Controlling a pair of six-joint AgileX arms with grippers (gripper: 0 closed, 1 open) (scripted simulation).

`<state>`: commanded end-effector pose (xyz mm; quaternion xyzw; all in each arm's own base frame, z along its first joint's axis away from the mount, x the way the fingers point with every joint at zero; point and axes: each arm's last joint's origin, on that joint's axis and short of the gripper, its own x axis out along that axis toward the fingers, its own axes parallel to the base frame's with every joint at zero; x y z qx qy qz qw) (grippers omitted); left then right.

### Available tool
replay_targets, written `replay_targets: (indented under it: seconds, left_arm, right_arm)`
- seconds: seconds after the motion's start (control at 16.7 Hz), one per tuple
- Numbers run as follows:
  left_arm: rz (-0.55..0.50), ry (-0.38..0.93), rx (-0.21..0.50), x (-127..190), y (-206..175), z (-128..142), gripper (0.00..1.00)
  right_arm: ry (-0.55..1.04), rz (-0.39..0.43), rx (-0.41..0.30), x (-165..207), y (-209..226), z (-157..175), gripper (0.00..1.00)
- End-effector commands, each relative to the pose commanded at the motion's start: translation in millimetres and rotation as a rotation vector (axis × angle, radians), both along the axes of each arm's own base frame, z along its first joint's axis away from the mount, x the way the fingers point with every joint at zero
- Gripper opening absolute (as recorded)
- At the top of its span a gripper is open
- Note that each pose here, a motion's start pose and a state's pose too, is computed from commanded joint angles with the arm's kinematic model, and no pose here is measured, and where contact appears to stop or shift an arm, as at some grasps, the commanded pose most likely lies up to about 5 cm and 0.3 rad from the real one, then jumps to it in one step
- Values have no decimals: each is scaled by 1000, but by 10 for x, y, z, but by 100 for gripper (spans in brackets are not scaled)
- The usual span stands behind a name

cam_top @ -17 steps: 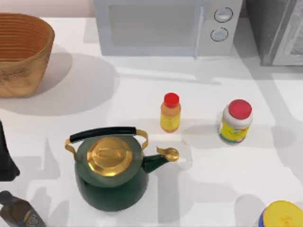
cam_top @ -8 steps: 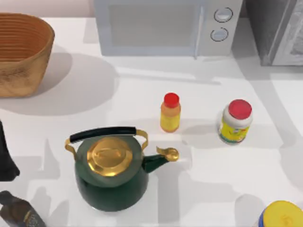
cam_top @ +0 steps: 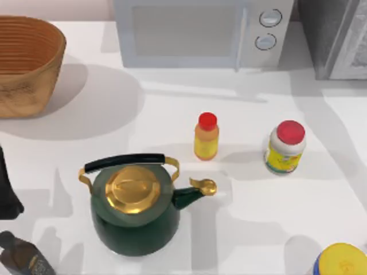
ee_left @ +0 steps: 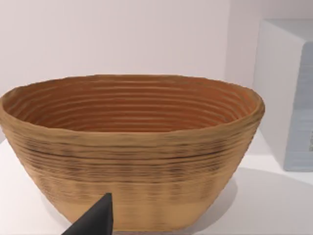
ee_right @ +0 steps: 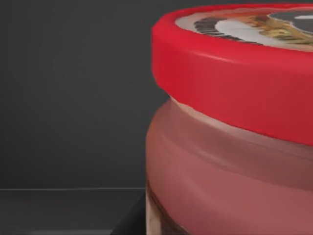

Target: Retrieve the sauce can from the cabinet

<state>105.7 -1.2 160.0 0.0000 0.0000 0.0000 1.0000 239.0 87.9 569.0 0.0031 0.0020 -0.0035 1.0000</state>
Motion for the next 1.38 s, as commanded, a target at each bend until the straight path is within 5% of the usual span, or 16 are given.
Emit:
replay_targets:
  seconds: [0.48,0.78,1.02,1.38]
  left_arm:
    - [0,0,0,0,0,0,100]
    - [0,0,0,0,0,0,100]
    - [0,0,0,0,0,0,100]
    - [0,0,0,0,0,0,100]
  right_arm:
    - [-26,37,16,-159,-115,-12,0]
    - [-17,106,20,-493,-359,-370,0]
    - [47,136,14,-770,-556,-1146,0]
    - [114,113,11,-1167,-771,-2783,0]
